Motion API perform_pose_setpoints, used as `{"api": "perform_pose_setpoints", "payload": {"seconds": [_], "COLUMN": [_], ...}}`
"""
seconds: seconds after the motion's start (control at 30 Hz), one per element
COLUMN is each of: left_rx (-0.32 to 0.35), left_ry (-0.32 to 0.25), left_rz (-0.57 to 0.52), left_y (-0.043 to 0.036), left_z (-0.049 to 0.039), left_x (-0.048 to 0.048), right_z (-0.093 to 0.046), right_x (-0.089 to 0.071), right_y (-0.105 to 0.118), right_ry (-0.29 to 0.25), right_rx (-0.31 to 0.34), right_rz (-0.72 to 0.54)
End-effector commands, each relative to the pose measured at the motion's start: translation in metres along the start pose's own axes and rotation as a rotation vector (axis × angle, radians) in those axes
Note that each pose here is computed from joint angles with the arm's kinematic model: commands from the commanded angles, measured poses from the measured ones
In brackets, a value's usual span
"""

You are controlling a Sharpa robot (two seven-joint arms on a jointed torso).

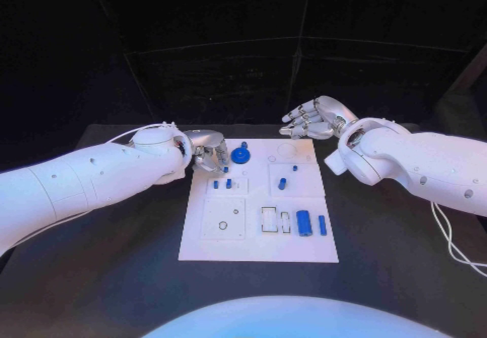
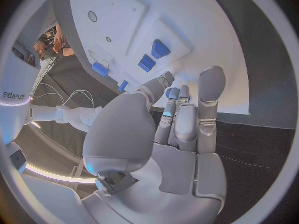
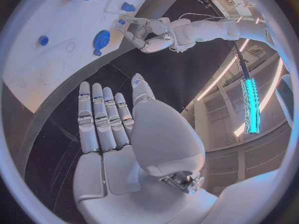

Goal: Assemble the parts on the task board

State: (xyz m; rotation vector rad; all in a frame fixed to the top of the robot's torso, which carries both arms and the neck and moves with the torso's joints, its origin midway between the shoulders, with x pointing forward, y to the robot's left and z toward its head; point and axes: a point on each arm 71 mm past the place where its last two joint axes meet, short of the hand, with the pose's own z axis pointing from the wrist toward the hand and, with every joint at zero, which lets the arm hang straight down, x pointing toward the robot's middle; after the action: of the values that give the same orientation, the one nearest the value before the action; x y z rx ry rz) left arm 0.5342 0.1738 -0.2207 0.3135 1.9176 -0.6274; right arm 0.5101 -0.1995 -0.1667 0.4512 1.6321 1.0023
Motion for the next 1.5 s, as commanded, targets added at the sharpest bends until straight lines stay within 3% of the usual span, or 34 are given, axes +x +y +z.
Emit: {"api": "perform_pose_setpoints", "payload": {"seconds": [0.03,0.23,0.37,0.5,0.6,0.77,0.87,1.1,1.5], "left_rx": [0.029,0.028,0.017,0.021,0.087,0.183,0.23,0.299,0.317], "left_ry": [-0.051,-0.1,-0.136,-0.203,-0.304,-0.468,-0.521,-0.541,-0.534], "left_rz": [-0.009,-0.021,-0.106,-0.337,-0.589,-0.978,-1.124,-1.275,-1.34], "left_y": [-0.0018,0.0037,0.0129,0.0254,0.0308,0.035,0.0338,0.0249,0.0202], "left_z": [-0.0014,-0.0061,-0.0129,-0.0223,-0.0305,-0.0428,-0.0492,-0.0591,-0.0627], "left_x": [-0.0042,-0.0078,-0.0111,-0.0177,-0.0263,-0.0366,-0.0385,-0.0359,-0.0322], "right_z": [0.001,0.001,0.001,0.001,0.0,-0.001,-0.003,-0.007,-0.01], "right_x": [-0.001,-0.003,-0.005,-0.008,-0.007,-0.004,-0.001,0.004,0.017], "right_y": [0.0,-0.003,-0.007,-0.012,-0.013,-0.015,-0.017,-0.018,-0.024], "right_ry": [0.004,0.014,0.034,0.069,0.102,0.142,0.152,0.151,0.197], "right_rx": [-0.003,0.01,0.013,0.012,-0.001,-0.012,-0.006,-0.003,-0.008], "right_rz": [0.0,-0.006,-0.057,-0.177,-0.33,-0.601,-0.723,-0.862,-0.887]}}
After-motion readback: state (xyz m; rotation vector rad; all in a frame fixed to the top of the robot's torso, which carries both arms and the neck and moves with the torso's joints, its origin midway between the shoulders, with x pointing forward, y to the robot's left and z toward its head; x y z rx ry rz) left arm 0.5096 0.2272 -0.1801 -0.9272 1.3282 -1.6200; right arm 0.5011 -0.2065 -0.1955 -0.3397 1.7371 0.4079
